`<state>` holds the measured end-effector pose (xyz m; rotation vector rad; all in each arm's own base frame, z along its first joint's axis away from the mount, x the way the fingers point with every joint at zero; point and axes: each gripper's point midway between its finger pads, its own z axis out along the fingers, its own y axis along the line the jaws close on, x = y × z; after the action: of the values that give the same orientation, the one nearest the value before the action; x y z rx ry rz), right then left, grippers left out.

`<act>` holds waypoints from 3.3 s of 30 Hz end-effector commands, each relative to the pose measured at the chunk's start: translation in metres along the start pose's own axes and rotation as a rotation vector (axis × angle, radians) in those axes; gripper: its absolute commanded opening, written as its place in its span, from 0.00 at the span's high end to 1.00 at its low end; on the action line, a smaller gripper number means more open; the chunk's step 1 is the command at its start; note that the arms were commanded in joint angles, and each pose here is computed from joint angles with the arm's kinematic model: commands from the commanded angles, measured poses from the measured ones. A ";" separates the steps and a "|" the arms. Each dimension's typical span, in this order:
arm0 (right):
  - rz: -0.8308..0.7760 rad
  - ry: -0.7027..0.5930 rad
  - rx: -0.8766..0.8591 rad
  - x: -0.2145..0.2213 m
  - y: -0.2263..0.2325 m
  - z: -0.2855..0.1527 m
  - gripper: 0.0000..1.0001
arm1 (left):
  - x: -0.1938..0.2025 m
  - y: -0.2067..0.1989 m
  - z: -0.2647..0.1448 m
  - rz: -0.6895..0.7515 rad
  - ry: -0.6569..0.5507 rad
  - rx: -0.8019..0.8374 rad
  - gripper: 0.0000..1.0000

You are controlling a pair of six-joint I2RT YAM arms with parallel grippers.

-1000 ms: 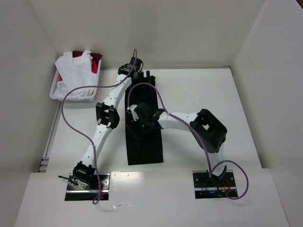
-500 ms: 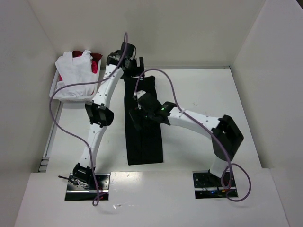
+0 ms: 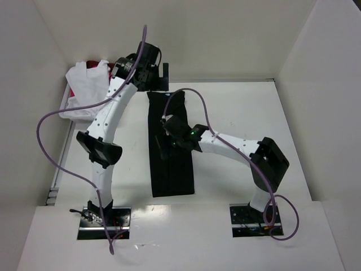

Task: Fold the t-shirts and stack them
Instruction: Grab the bottom of the folded rectangular tshirt with both arms

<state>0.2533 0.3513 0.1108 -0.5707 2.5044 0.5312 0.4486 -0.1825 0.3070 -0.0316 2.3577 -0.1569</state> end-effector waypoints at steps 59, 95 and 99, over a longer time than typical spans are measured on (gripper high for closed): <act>0.117 0.152 0.342 0.086 0.001 0.016 0.46 | 0.139 0.089 -0.068 -0.207 -0.068 0.081 0.00; 0.250 0.046 0.065 0.057 0.012 -0.027 0.63 | 0.219 0.047 -0.012 -0.127 0.210 0.290 0.00; 0.230 0.116 0.061 0.078 0.017 -0.016 0.68 | 0.221 0.041 -0.008 -0.139 0.222 0.321 0.00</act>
<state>0.1850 0.3145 0.0836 -0.2428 2.7084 0.4395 0.2817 -0.1455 0.1510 -0.0598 2.5526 -0.5607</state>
